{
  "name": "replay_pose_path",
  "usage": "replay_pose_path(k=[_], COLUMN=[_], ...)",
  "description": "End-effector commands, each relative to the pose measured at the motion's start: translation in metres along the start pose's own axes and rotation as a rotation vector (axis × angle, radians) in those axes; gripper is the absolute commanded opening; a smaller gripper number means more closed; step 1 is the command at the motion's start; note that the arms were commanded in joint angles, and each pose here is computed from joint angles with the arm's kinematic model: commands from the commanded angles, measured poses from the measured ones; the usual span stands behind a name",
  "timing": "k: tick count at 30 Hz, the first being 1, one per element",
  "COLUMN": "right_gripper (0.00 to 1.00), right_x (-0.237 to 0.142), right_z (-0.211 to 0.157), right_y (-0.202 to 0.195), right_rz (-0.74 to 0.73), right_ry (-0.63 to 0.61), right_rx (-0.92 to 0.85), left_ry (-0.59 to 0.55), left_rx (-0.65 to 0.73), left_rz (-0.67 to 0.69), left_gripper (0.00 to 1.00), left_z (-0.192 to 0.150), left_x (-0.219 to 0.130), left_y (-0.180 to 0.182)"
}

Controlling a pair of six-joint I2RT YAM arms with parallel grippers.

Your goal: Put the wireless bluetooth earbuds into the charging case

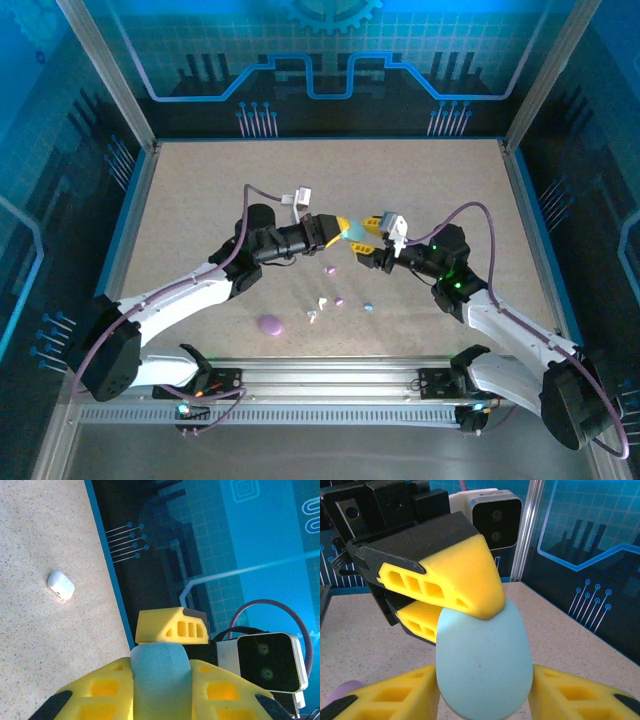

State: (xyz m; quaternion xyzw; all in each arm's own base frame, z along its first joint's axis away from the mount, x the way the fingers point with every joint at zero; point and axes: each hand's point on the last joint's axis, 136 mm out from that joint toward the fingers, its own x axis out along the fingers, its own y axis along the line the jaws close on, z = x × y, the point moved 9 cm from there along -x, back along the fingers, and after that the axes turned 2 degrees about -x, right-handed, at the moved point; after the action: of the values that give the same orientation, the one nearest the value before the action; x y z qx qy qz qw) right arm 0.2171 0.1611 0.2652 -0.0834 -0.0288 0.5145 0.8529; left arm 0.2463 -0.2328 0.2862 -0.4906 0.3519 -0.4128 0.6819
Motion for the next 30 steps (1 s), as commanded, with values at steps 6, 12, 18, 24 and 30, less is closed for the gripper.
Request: replay_pose_path(k=[6, 12, 18, 24, 30], right_gripper=[0.36, 0.36, 0.36, 0.35, 0.35], right_x=[-0.002, -0.002, 0.003, 0.005, 0.009], right_z=[0.019, 0.021, 0.035, 0.056, 0.060], right_y=[-0.007, 0.001, 0.003, 0.000, -0.001], right_rz=[0.026, 0.262, 0.472, 0.559, 0.571], right_ry=[-0.056, 0.022, 0.100, 0.115, 0.113], right_rx=[-0.008, 0.097, 0.249, 0.280, 0.285], left_ry=[0.010, 0.014, 0.046, 0.076, 0.071], left_rx=[0.037, 0.350, 0.789, 1.066, 1.127], left_rz=[-0.032, -0.025, -0.110, -0.196, -0.174], left_gripper=[0.11, 0.59, 0.69, 0.67, 0.63], left_z=[-0.001, -0.005, -0.020, -0.035, -0.035], left_x=[-0.005, -0.015, -0.038, -0.054, -0.055], left_y=[-0.007, -0.018, -0.033, -0.036, -0.037])
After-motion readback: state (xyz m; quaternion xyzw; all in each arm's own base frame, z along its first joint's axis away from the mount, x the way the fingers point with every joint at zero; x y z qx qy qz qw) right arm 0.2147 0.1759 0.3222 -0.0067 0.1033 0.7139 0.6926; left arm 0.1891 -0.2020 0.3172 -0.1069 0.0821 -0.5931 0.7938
